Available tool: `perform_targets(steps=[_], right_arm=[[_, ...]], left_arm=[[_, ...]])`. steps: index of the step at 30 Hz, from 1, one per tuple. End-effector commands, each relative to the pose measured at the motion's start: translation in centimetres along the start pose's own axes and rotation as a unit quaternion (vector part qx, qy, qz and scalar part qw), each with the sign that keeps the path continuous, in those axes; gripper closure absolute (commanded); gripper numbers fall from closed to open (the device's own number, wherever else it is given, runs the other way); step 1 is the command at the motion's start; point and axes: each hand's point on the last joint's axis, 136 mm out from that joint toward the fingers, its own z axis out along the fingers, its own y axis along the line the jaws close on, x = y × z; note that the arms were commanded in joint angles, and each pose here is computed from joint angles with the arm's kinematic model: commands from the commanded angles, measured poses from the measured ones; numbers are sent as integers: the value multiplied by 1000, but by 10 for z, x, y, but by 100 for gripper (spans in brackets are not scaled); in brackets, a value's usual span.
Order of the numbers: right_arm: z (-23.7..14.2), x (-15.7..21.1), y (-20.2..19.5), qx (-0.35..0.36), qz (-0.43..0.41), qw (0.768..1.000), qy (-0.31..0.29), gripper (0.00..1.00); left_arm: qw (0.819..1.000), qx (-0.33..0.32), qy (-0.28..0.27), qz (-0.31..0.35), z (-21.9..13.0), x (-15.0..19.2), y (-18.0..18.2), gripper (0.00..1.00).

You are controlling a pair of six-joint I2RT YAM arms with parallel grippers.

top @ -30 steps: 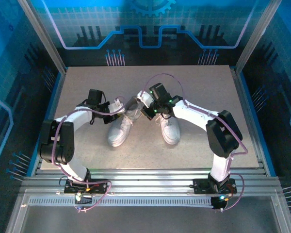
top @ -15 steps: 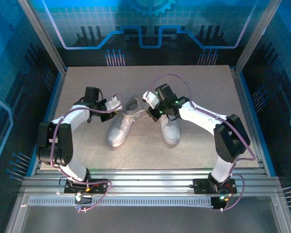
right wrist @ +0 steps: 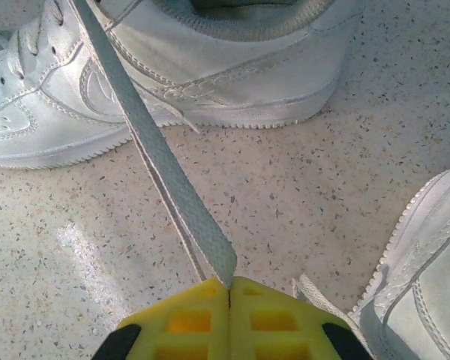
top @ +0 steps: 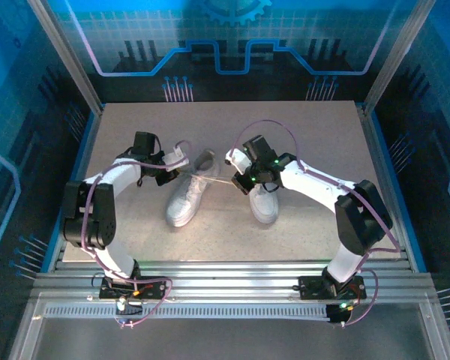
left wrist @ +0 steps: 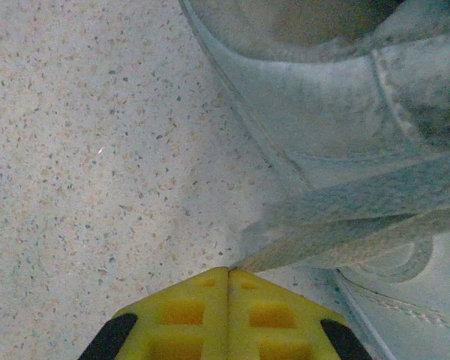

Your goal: Tie the shoes

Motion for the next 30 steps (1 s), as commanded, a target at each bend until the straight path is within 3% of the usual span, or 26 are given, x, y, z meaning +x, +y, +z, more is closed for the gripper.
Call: perform_targets(steps=[1, 30], right_arm=[[2, 14, 0, -5, 18, 1000, 26, 100], [4, 42, -7, -5, 52, 997, 58, 100]], left_arm=[[1000, -10, 4, -21, 1, 3, 13, 100], [998, 6, 13, -55, 18, 25, 10, 100]])
